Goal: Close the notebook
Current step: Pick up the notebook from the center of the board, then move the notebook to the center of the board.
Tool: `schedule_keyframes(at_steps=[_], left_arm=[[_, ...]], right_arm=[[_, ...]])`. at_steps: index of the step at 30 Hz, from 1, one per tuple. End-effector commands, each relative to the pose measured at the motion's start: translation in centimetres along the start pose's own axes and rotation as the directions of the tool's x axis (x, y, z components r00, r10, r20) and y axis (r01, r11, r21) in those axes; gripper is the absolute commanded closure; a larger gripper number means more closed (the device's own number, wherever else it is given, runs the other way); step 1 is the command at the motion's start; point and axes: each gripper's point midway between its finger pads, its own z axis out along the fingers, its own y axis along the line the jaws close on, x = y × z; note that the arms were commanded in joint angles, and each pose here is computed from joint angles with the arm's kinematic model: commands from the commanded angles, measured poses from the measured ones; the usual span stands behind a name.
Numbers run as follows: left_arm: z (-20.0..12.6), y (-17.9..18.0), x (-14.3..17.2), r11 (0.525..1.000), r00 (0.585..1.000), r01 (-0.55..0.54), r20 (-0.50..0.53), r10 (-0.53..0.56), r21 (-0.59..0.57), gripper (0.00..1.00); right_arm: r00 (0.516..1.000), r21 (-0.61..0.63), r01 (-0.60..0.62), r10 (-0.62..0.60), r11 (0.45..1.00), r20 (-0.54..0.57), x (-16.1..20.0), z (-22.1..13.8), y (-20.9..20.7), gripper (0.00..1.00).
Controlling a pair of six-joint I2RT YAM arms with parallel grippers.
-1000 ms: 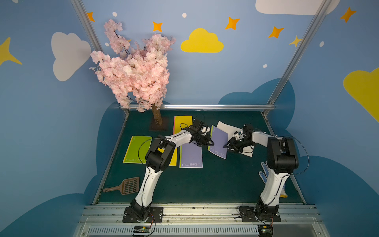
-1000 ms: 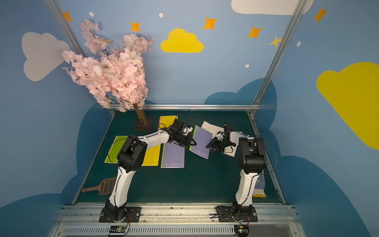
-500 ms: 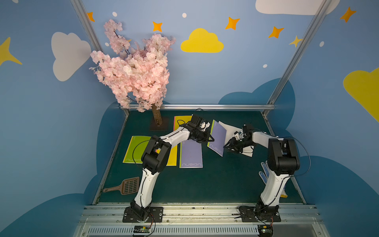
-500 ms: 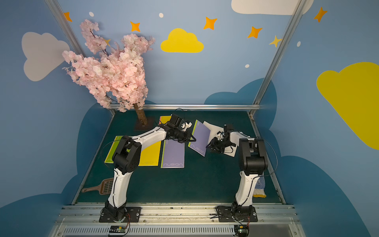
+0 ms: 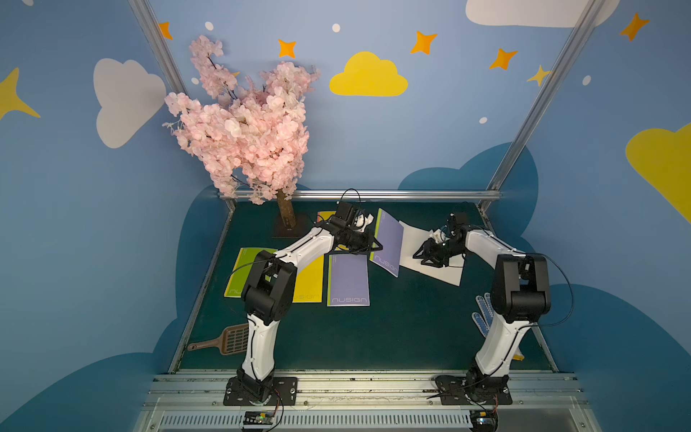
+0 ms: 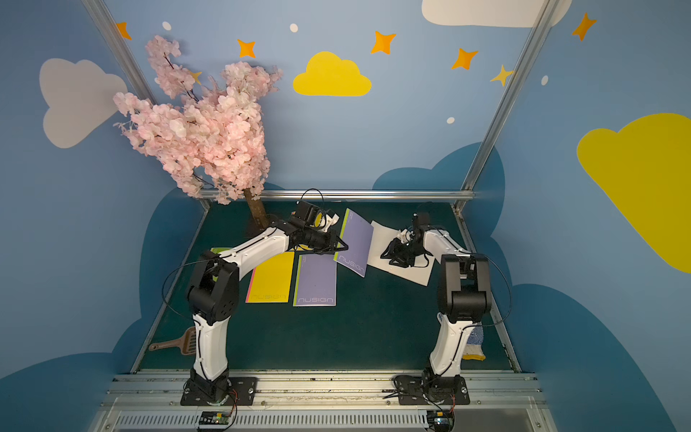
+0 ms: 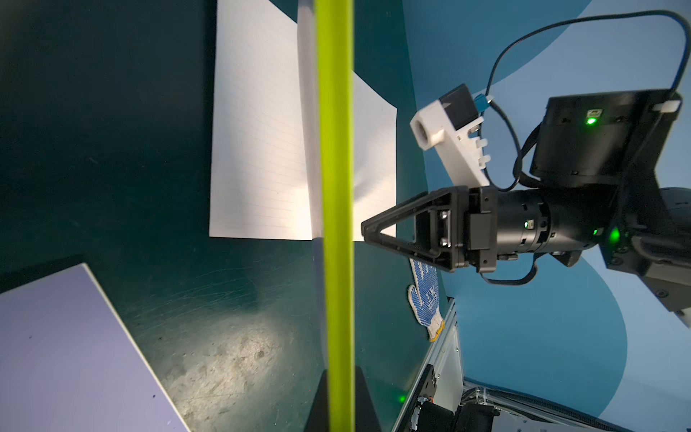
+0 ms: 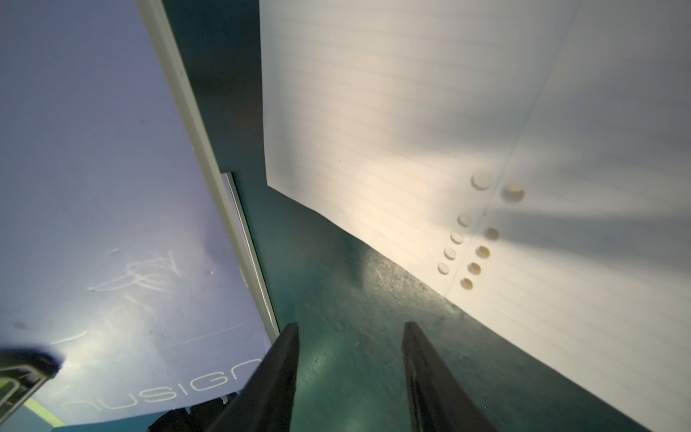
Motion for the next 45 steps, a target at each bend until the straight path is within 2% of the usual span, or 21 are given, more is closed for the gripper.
schedule_keyframes(at_steps=[1, 11, 45], left_arm=[[-2.1, -1.4, -0.7, 0.999, 0.998, -0.052, 0.044, 0.052, 0.014, 0.97], [-3.3, -1.1, -0.2, 0.999, 0.997, -0.045, 0.059, 0.045, 0.000, 0.97], [-4.3, -0.5, 0.5, 1.000, 0.998, -0.029, 0.063, 0.029, -0.002, 0.97]], right_arm=[[1.000, 0.084, 0.004, -0.003, 0.996, -0.020, -0.4, 0.1, -1.6, 0.52], [0.999, 0.168, 0.013, -0.005, 0.986, -0.044, -2.3, 1.0, -3.2, 0.51], [0.996, 0.150, -0.002, 0.015, 0.989, -0.088, -3.7, 4.1, -4.4, 0.50]])
